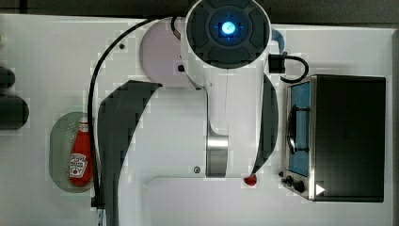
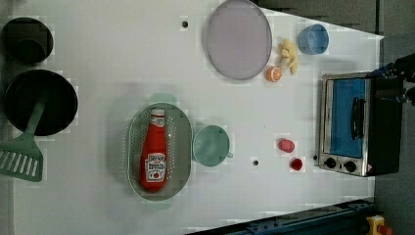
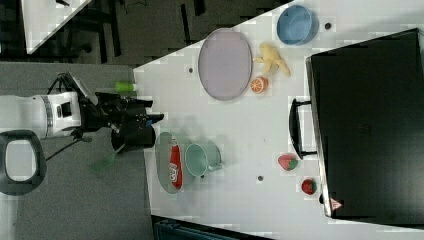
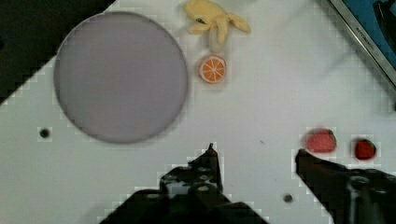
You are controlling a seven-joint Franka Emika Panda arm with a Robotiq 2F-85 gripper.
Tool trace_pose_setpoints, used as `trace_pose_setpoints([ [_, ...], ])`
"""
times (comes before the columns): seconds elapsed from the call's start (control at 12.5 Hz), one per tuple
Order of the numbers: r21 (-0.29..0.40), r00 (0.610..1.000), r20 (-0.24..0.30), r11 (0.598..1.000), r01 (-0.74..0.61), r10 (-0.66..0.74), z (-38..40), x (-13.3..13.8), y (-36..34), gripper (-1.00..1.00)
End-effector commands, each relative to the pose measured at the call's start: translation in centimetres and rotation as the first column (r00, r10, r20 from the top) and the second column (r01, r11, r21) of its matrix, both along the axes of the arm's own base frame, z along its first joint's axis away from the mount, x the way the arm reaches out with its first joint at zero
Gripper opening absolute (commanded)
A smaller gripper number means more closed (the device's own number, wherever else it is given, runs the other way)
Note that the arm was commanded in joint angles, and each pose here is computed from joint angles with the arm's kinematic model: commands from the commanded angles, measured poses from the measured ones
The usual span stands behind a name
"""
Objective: Pick ketchup from strainer and place it on the table
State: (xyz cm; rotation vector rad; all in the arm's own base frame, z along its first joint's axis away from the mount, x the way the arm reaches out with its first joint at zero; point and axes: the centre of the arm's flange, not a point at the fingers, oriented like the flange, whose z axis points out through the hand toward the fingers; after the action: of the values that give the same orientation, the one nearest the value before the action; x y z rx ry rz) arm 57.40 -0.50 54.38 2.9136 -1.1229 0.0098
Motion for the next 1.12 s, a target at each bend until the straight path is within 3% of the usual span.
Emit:
trace_pose_setpoints([
  [0.08,0.026,0.999,-0.012,0.999,0.038,-0.038,5.0,-4.0,-0.6,0.59],
  [0.24,0.029,1.0,-0.014,1.0,-0.002,0.003,4.7,-3.8,1.7,0.99],
  [0.64,0.029,0.965,-0.052,0.967,-0.254,0.255,2.3,-4.7,15.6,1.0],
  [0.88,0.045,0.911,-0.053,0.912,-0.408,0.41,0.4,-6.6,24.5,1.0],
  [1.12,0.084,0.829,-0.111,0.837,-0.541,0.548,-3.2,-9.7,32.1,1.0],
])
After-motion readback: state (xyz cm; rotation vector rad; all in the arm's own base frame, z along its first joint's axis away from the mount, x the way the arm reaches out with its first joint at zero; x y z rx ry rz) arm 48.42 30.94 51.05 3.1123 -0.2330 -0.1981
